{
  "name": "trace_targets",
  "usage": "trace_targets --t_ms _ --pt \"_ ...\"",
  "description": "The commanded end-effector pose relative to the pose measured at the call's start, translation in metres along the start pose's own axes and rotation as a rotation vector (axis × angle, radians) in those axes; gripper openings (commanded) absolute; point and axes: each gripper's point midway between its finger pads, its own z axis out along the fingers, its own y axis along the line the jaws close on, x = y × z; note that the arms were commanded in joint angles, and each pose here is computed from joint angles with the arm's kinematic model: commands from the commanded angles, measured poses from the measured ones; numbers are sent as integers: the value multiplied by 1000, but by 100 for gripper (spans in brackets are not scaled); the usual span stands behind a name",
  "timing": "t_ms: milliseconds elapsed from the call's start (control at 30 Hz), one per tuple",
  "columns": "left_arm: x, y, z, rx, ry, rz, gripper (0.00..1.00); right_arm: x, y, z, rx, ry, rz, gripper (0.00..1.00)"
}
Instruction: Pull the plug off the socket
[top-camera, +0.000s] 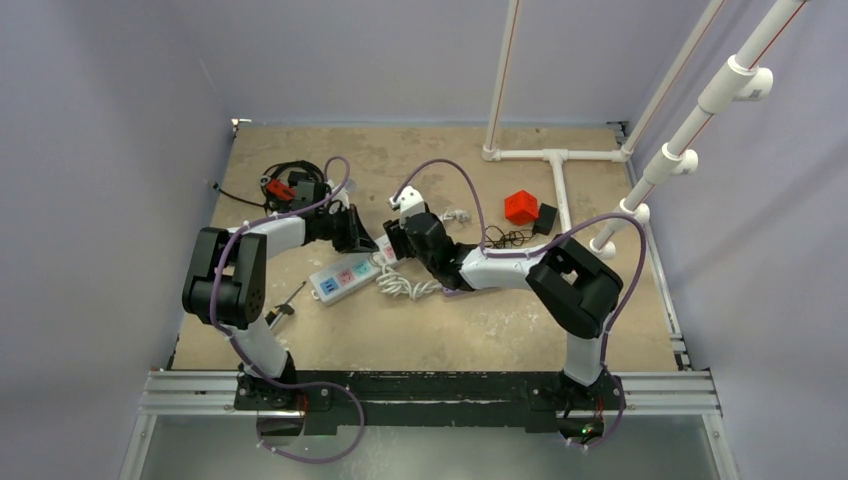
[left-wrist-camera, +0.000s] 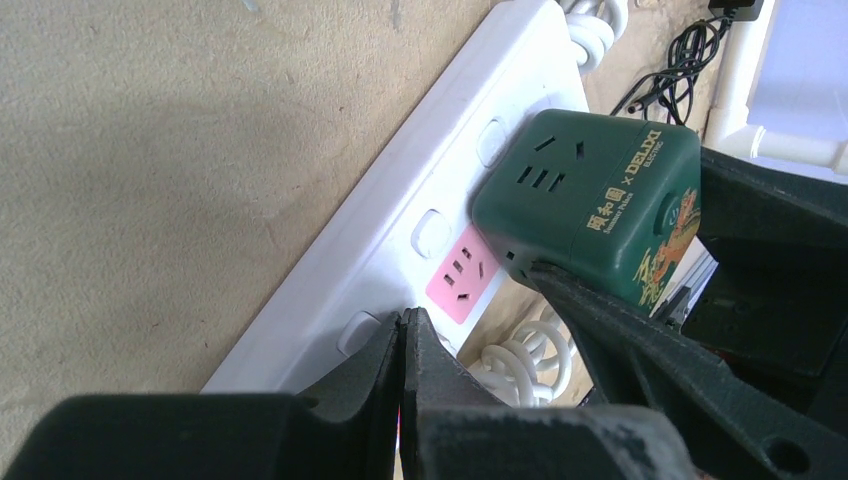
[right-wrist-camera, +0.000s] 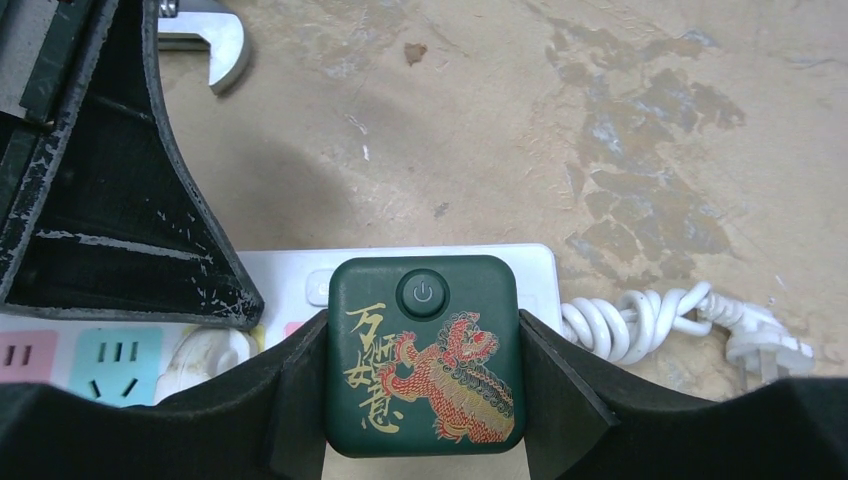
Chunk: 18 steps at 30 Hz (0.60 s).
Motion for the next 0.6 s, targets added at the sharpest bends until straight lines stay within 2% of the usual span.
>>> trace_targets --t_ms 0,167,333,500,567 --pt "14 26 5 -105 45 -9 0 -42 -5 1 139 -115 13 0" --pt "16 26 6 -105 49 -6 0 -56 5 -4 13 -149 62 0" --pt "17 27 6 -109 53 -6 0 -68 -10 -6 -109 -163 131 0" --pt "17 27 7 -109 54 -6 0 -75 -14 -9 -149 -179 159 0" --pt "16 26 7 -108 54 -4 0 -78 -21 -8 -108 -195 144 0"
